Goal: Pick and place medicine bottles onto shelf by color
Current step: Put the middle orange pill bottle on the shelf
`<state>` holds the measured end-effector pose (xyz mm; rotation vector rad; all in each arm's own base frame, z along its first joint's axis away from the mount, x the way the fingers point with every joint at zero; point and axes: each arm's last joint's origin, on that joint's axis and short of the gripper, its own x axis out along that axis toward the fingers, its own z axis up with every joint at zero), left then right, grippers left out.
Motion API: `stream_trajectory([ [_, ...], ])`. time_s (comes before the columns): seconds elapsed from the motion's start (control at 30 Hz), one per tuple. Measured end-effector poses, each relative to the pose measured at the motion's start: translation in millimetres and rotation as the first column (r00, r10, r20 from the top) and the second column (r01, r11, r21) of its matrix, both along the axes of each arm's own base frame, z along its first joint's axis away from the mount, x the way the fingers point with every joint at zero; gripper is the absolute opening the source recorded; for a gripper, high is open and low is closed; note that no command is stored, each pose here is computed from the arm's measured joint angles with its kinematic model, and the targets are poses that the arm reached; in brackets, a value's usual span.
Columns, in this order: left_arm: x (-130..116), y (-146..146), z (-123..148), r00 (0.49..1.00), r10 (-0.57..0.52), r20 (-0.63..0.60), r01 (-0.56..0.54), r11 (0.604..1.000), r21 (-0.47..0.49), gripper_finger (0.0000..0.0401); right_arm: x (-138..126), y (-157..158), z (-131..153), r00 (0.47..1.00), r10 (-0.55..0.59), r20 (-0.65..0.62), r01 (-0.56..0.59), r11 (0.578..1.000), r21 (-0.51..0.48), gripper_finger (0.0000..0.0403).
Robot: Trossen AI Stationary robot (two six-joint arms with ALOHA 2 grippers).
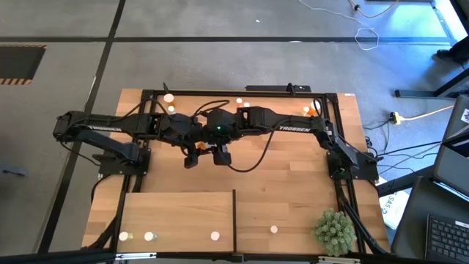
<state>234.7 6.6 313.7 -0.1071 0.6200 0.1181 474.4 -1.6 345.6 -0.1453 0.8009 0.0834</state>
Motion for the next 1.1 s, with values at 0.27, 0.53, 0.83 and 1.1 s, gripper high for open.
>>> stream_trajectory([
  [0.27,0.0,0.1,0.0,1.000,0.002,0.000,-0.002,1.000,0.001,0.0195,0.0,0.0,0.0,1.000,0.000,0.000,0.000,1.000,-0.002,0.0213],
  [0.53,0.1,0.3,0.0,1.000,0.005,0.001,-0.005,1.000,0.001,0.0195,-0.2,-0.1,-0.2,1.000,0.018,-0.003,-0.018,1.000,-0.021,0.0214],
  [0.83,0.3,0.2,-0.1,1.000,0.003,0.002,-0.003,1.000,-0.002,0.0195,-0.6,0.2,-0.6,0.999,0.034,-0.008,-0.035,0.999,-0.041,0.0219],
  [1.1,0.1,0.6,-0.7,1.000,0.012,-0.002,-0.012,1.000,-0.007,0.0194,-0.8,-0.6,-0.7,1.000,0.026,-0.014,-0.027,0.994,-0.109,0.0242],
])
